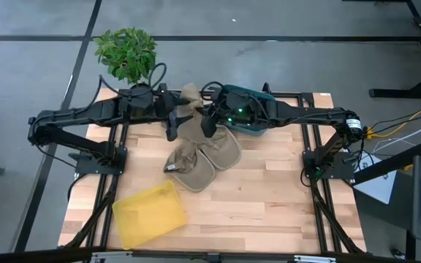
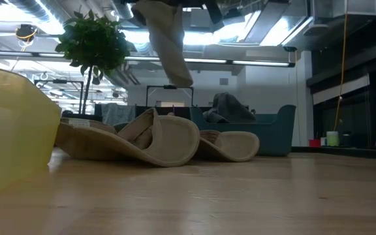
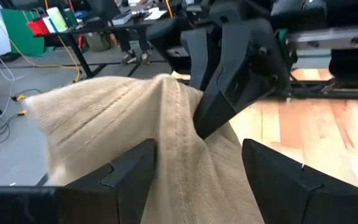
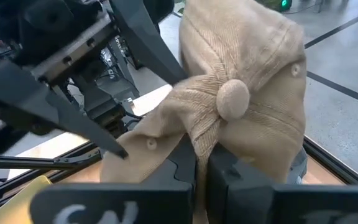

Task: Pick & Place hat
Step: Put the right brown cap into the yellow bin

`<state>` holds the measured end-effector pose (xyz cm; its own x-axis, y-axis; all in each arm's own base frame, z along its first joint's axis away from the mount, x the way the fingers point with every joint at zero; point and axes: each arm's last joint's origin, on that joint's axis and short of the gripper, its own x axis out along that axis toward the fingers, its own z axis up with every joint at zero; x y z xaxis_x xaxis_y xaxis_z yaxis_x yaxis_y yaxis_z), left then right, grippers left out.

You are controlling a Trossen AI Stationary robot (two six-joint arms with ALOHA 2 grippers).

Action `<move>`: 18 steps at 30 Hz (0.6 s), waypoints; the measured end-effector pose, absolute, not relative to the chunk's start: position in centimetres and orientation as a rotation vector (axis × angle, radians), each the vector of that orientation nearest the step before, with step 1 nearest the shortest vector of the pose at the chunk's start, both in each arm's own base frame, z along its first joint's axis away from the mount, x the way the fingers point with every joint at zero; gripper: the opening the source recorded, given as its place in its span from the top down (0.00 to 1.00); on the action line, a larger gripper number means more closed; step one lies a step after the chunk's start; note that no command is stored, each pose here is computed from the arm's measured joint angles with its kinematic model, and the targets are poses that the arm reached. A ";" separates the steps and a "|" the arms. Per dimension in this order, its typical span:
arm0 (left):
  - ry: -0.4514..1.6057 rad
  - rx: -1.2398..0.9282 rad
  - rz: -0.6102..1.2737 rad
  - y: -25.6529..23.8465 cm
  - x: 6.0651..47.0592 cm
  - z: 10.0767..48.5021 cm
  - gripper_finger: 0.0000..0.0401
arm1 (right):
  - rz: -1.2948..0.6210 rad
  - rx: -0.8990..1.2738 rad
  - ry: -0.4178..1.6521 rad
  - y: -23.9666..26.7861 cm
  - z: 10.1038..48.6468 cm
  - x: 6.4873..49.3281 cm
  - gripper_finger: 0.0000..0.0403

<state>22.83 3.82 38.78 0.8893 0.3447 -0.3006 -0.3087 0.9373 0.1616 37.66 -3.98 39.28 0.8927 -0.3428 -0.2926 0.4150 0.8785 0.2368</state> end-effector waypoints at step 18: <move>0.404 0.308 0.460 2.6 23.9 38.1 0.69 | -0.350 0.313 0.217 -3.9 39.6 37.8 0.97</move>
